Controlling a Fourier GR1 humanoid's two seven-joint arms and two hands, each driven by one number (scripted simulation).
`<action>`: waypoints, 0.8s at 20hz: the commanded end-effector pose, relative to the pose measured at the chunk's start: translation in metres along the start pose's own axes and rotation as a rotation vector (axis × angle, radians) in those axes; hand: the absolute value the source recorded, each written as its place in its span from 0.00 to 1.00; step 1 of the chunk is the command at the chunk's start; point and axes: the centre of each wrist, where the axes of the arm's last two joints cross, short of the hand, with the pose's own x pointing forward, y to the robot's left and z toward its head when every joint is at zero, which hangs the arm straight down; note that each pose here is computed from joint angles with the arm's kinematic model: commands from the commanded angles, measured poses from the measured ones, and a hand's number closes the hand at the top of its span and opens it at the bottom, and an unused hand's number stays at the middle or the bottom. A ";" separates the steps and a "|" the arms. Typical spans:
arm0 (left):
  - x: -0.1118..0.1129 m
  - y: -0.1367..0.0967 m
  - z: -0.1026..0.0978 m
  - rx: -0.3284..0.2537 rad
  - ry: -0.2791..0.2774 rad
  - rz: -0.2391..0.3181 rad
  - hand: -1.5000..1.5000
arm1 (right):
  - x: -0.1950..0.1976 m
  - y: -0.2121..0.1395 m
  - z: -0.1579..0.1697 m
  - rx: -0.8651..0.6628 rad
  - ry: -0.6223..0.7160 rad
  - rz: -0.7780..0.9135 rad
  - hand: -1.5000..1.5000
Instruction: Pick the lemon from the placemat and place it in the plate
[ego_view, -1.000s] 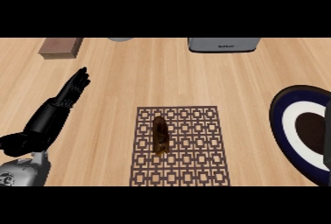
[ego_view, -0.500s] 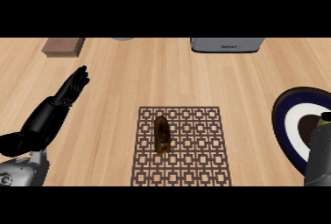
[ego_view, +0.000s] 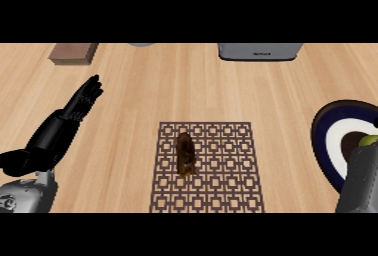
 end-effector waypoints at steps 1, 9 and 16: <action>-0.003 -0.011 -0.004 0.003 -0.012 0.000 0.50 | 0.033 -0.018 0.012 -0.029 0.141 -0.330 0.00; 0.000 0.002 -0.005 -0.010 0.014 -0.009 0.50 | 0.010 -0.044 0.022 -0.045 0.152 -0.644 0.00; -0.011 -0.004 0.006 -0.014 0.007 0.003 0.50 | -0.036 -0.076 0.025 -0.040 0.098 -0.699 0.00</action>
